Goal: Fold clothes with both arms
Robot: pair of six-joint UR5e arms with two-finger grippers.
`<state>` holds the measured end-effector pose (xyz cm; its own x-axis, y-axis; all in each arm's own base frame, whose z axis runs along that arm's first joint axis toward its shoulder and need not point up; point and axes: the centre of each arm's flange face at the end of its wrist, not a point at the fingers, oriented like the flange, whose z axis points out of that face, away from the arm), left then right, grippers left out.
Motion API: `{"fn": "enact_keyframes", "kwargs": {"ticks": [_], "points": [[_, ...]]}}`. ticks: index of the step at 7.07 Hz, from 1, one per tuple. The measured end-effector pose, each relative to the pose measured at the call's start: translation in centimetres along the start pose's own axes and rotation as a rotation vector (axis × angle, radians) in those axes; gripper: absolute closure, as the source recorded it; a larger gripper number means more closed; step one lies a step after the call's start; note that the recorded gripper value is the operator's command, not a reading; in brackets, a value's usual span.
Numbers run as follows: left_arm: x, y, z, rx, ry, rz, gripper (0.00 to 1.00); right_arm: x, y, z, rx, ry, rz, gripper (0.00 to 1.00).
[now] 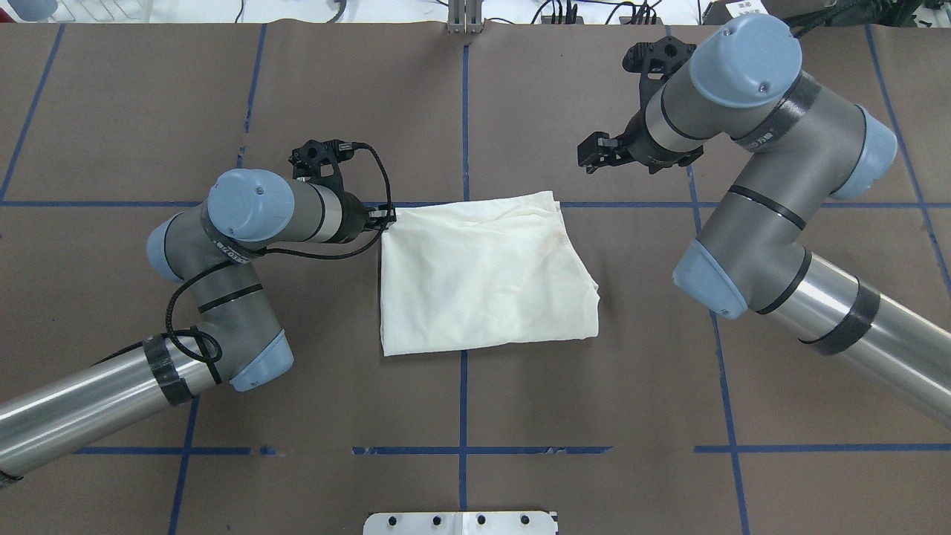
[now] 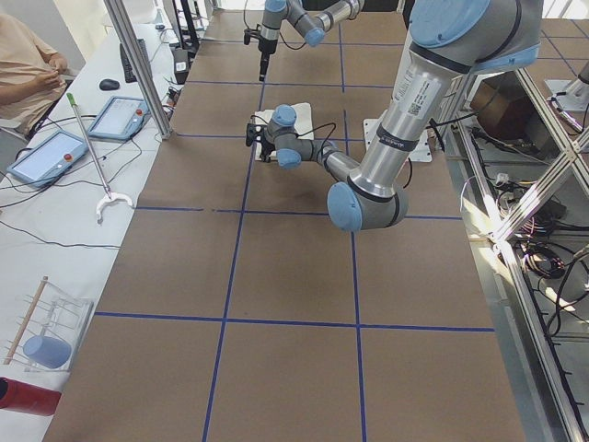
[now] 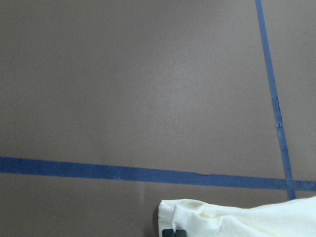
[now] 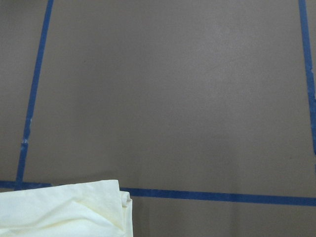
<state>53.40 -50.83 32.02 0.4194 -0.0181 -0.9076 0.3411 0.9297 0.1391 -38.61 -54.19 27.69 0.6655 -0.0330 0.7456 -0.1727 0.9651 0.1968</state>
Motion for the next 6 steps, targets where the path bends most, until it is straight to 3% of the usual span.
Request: {"fn": "enact_keyframes", "kwargs": {"ticks": [1,4,6], "points": [[-0.4,-0.4,-0.1,0.005,-0.005,0.000,0.00,0.2,0.1,0.2,-0.003,0.003,0.000,0.00],[-3.2,-3.5,-2.3,0.042,-0.041,0.076,0.00,0.5,0.4,0.4,-0.008,0.008,0.000,0.00],[-6.7,-5.1,-7.9,0.053,-0.120,0.228,0.00,2.5,0.4,1.0,-0.025,0.032,-0.012,0.00]]}}
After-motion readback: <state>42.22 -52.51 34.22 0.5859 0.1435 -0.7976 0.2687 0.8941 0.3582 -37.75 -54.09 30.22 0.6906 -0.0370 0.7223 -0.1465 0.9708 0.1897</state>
